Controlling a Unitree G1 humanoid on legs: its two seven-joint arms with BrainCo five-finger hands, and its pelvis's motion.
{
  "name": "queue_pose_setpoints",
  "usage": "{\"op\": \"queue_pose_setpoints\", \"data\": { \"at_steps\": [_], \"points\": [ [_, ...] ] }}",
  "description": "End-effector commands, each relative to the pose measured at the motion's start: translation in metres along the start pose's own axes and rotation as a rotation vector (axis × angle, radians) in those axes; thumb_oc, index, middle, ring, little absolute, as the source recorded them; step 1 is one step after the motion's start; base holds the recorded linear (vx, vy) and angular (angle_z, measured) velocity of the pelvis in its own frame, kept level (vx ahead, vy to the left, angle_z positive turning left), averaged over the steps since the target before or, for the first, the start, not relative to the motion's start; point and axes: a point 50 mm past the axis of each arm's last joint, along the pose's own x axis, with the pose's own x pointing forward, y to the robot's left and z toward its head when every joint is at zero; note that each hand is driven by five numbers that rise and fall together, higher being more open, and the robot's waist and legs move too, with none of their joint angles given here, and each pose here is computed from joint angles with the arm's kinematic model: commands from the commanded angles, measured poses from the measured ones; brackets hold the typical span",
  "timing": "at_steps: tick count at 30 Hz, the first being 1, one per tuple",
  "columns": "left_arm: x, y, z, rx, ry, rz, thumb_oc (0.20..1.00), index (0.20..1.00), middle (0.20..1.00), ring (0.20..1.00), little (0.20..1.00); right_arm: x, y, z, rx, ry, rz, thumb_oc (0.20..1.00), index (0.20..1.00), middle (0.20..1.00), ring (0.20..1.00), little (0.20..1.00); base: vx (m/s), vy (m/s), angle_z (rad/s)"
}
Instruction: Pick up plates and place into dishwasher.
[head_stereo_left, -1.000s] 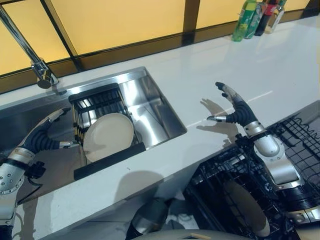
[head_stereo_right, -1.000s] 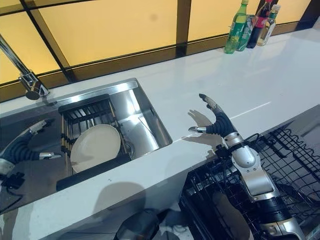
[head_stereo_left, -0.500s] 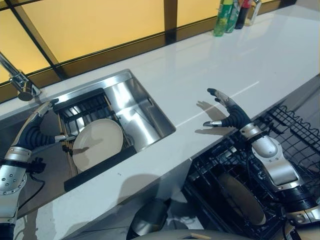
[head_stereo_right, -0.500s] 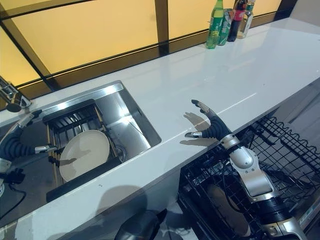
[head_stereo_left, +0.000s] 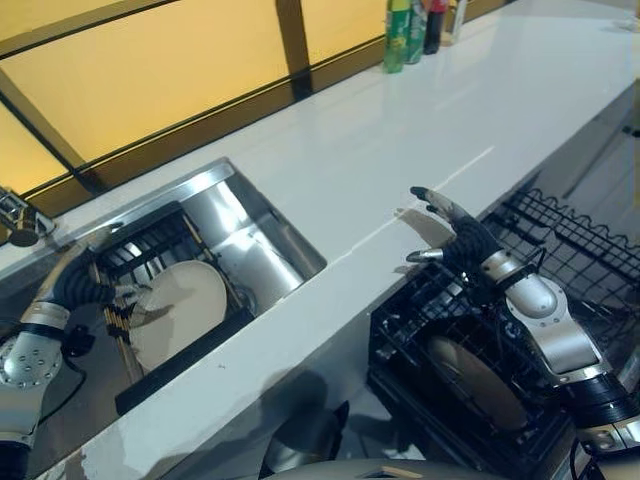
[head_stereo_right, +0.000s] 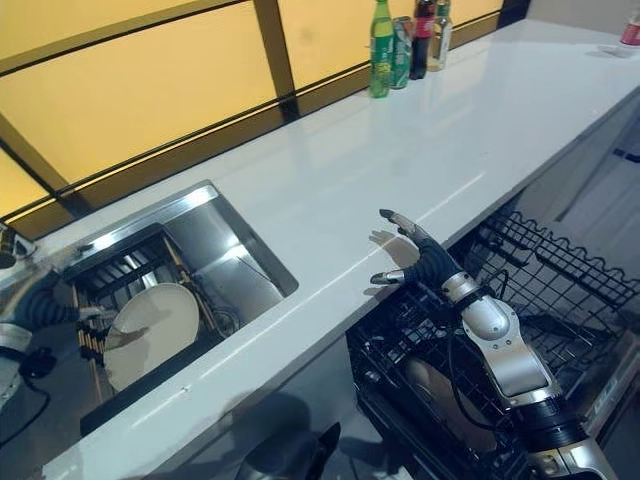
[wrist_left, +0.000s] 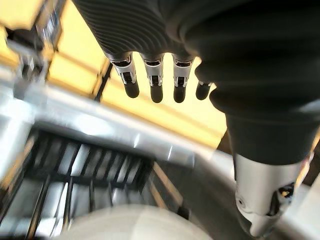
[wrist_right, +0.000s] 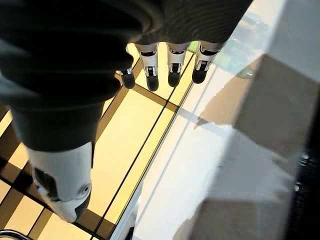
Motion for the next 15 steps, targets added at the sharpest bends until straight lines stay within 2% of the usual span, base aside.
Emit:
{"op": "queue_pose_setpoints", "data": {
  "at_steps": [1, 9, 15],
  "points": [
    [0.000, 0.006, -0.007, 0.049, 0.044, -0.027, 1.000, 1.000, 1.000, 1.000, 1.000, -0.005, -0.014, 0.014, -0.046, -0.049, 0.030, 1.000, 1.000, 1.000, 1.000, 1.000, 0.12, 0.126, -0.23],
    [0.002, -0.014, -0.022, 0.024, 0.145, -0.074, 1.000, 1.000, 1.000, 1.000, 1.000, 0.000, -0.028, 0.023, -0.096, -0.054, 0.066, 1.000, 1.000, 1.000, 1.000, 1.000, 0.03, 0.110, -0.17],
    [0.013, -0.003, -0.029, 0.104, 0.215, -0.021, 1.000, 1.000, 1.000, 1.000, 1.000, 0.010, -0.040, 0.037, -0.134, -0.103, 0.050, 1.000, 1.000, 1.000, 1.000, 1.000, -0.07, 0.024, -0.22]
  ]
}}
